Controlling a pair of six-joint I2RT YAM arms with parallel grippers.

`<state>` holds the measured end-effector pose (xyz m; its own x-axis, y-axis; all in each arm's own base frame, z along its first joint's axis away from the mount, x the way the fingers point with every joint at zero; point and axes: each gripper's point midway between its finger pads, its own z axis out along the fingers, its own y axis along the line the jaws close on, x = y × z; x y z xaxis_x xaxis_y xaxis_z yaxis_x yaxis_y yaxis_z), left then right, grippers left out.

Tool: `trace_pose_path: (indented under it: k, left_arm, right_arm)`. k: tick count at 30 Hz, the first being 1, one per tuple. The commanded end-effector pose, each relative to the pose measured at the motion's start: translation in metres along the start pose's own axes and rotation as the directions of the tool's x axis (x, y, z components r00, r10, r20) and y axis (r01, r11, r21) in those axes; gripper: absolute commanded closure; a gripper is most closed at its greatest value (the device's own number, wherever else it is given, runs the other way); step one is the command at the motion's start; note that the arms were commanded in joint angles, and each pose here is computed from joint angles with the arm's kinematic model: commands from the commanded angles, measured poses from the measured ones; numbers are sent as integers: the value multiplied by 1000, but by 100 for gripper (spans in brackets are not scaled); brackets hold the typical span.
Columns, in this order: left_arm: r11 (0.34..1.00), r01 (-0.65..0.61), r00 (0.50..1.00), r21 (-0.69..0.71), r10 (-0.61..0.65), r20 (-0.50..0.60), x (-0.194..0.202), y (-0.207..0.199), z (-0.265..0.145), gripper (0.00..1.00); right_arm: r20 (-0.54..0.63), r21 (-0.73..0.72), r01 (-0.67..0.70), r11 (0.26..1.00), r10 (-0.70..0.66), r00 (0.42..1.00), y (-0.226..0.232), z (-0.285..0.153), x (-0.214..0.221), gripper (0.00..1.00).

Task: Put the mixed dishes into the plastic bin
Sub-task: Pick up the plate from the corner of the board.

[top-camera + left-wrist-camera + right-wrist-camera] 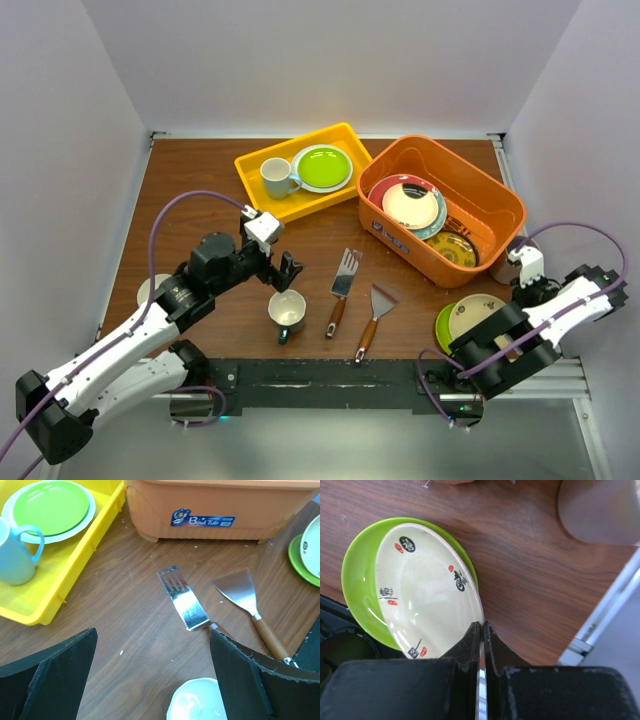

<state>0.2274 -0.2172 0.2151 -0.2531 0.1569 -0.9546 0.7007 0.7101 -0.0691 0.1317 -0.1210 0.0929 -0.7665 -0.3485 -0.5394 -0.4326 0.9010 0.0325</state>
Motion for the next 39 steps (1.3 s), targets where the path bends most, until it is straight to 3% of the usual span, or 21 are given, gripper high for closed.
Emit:
trace_pose_path:
  k: [1, 17, 28, 39]
  left_arm:
    - [997, 31, 998, 64, -34, 60, -15, -11, 2, 0]
    - [979, 80, 994, 187, -93, 59, -21, -34, 10, 0]
    - [951, 54, 986, 305, -98, 131, -75, -53, 37, 0]
    - [849, 42, 967, 526, -167, 192, -136, -88, 102, 0]
  right_arm:
    - [40, 50, 86, 995, -88, 995, 5, -24, -23, 100]
    - [13, 261, 275, 926, -288, 958, 11, -84, -64, 100]
    - [-2, 429, 351, 832, -388, 922, 7, -139, -106, 100]
    - [140, 496, 339, 800, -458, 878, 19, -168, -160, 100]
